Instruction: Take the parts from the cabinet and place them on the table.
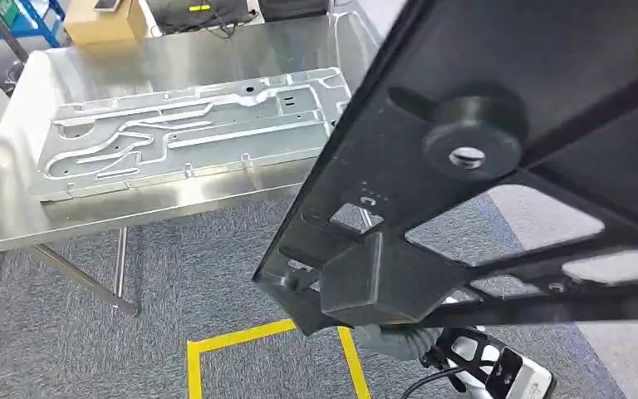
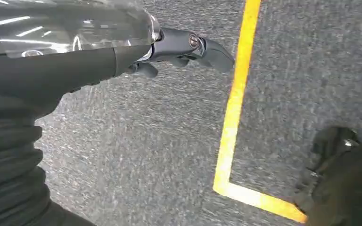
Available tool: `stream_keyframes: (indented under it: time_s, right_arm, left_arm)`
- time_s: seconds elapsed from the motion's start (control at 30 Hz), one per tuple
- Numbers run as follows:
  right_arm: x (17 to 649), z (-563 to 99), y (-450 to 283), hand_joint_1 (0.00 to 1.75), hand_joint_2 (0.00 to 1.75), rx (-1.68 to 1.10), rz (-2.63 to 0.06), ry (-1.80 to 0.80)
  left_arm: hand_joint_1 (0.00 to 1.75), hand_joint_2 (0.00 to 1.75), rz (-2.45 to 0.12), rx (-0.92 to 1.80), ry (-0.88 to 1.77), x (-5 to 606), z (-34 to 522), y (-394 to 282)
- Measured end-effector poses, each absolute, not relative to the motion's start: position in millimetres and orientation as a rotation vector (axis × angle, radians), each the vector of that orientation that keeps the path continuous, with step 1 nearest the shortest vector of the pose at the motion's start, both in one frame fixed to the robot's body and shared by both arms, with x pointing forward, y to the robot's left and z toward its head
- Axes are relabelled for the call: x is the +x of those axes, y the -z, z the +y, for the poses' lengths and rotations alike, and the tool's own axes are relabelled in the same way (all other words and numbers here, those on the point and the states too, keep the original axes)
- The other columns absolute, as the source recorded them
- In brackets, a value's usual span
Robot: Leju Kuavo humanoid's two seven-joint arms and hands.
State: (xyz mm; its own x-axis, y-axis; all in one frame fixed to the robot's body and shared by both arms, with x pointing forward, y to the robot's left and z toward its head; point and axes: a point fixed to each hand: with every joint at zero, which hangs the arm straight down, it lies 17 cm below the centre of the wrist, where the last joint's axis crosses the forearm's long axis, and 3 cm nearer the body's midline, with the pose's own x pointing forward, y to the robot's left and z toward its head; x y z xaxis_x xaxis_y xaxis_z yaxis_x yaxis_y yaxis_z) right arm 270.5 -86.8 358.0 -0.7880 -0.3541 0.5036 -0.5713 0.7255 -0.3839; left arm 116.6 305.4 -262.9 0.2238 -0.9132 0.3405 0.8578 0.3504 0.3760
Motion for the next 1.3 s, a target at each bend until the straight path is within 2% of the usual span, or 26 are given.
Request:
stream_keyframes:
  time_s: [0.33,0.57,1.17,1.3]
  right_arm:
    - [270.8,-86.4,-356.5,1.69,1.75,0.701,-2.531,-0.757]
    - [255.7,-81.0,-359.5,1.69,1.75,0.57,-2.596,-0.766]
    - [245.4,-82.1,-363.2,1.69,1.75,0.582,-2.615,-0.729]
    - [262.4,-96.0,-367.4,1.69,1.75,0.461,-2.645,-0.688]
  left_arm:
    - [0.0,1.75,-0.557,0.111,1.23,114.8,303.4,263.2]
    - [0.0,1.75,-0.574,0.116,1.232,121.1,302.5,261.5]
    - [0.0,1.75,-0.577,0.116,1.232,118.4,300.6,261.9]
    - [0.0,1.75,-0.585,0.116,1.224,118.5,300.1,261.5]
